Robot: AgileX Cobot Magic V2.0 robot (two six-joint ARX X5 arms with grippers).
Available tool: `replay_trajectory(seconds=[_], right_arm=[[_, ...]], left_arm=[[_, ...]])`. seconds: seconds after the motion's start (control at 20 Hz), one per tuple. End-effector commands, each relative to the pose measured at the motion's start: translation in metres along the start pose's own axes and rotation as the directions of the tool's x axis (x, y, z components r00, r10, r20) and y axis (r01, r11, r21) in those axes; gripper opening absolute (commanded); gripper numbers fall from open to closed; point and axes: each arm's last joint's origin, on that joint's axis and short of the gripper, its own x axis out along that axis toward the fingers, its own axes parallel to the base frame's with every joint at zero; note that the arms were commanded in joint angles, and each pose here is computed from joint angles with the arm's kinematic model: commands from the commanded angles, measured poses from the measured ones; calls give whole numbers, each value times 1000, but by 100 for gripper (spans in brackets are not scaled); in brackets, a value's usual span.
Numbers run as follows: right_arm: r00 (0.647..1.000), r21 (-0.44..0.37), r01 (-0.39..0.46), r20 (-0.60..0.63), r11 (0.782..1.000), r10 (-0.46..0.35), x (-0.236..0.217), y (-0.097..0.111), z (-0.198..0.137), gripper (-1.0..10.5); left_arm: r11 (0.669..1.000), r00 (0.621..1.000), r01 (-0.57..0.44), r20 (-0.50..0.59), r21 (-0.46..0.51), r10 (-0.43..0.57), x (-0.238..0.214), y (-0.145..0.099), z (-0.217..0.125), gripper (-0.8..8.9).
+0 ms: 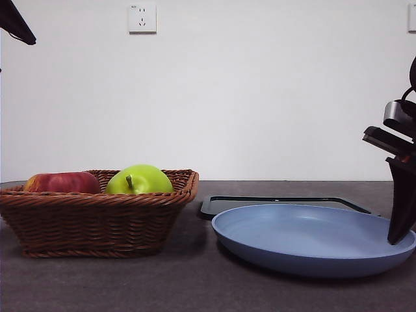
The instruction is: Take the lemon from the basket,put the lemon in the plate,hand out the plate
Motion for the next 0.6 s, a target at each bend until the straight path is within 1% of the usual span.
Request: replay_trajectory(seconds=[0.05,0.15,0.25,0.35,0.6], right_arm=[[1000,-1,-3,7,1000,3,1,1,5,6],[1000,-1,-4,9,1000,4,1,1,5,4],[1000,-1,-4,19,1000,4,-3,2,4,4],[999,-12,-9,45,1000,10,-13,6,3,4],[992,-48,-21,126,999,27,-48,19,-9,4]], left_arm=[[1000,1000,7,12,5,-7,-1,-2,4,350],[1000,1000,11,13,0,-11,-1,-2,4,350],[999,1000,21,12,-44,-21,-1,-2,4,350],[996,998,54,14,-78,-53,-1,-3,5,350],[992,995,97,10,-80,-97,5,-11,8,350]])
